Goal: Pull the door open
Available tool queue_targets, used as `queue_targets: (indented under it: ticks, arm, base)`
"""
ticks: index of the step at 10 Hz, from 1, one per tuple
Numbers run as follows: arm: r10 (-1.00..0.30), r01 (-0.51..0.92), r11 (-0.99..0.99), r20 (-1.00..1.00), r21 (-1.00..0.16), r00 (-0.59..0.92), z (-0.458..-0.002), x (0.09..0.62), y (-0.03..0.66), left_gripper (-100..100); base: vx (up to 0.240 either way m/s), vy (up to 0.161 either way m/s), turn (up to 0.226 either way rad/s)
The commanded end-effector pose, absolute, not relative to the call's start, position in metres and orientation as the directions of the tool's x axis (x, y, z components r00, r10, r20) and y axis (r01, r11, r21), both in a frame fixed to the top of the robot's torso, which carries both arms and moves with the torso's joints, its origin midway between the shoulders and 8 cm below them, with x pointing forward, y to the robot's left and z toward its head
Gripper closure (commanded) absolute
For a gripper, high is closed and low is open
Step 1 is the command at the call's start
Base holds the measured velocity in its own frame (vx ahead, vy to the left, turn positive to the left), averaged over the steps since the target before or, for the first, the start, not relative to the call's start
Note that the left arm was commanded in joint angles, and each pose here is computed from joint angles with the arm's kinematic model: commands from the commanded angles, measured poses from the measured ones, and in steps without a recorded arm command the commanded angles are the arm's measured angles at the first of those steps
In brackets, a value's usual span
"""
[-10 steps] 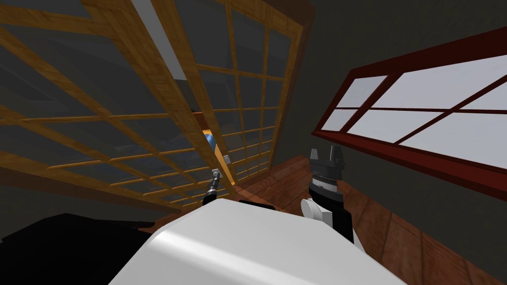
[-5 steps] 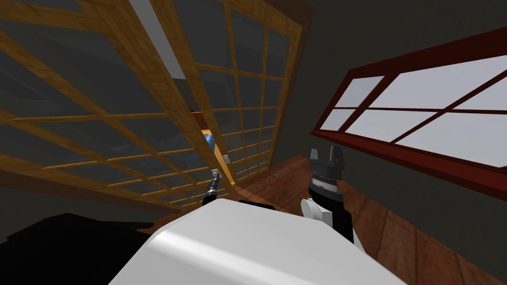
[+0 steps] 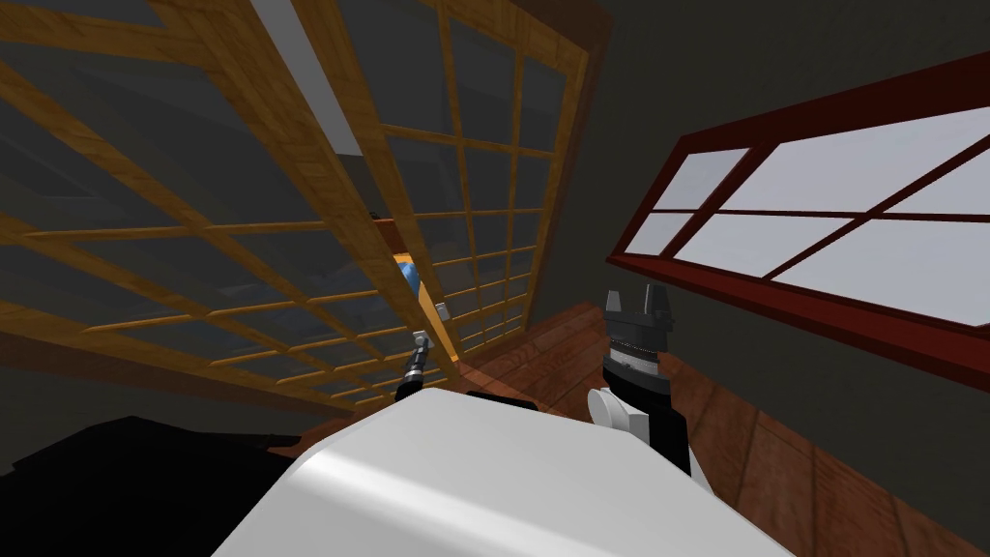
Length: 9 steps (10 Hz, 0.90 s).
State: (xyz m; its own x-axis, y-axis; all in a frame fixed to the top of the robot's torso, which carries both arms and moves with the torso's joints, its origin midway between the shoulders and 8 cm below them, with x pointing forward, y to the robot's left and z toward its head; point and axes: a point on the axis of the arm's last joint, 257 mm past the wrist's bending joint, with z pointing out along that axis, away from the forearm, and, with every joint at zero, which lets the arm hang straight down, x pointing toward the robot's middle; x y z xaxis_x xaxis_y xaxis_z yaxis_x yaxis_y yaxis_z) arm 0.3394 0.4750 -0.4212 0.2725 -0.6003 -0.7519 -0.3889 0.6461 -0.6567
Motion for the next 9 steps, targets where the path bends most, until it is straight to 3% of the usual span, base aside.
queue_targets:
  ticks: [1, 9]
  arm:
    - [-0.571, -0.402, 0.648, -0.761, -0.648, 0.307, -0.4109, 0.3312, 0.5030, 100]
    - [-0.594, -0.388, 0.628, -0.737, -0.675, 0.322, -0.4099, 0.3318, 0.5028, 100]
  base:
    - [-0.001, -0.001, -0.026]
    - [-0.001, 0.001, -0.003]
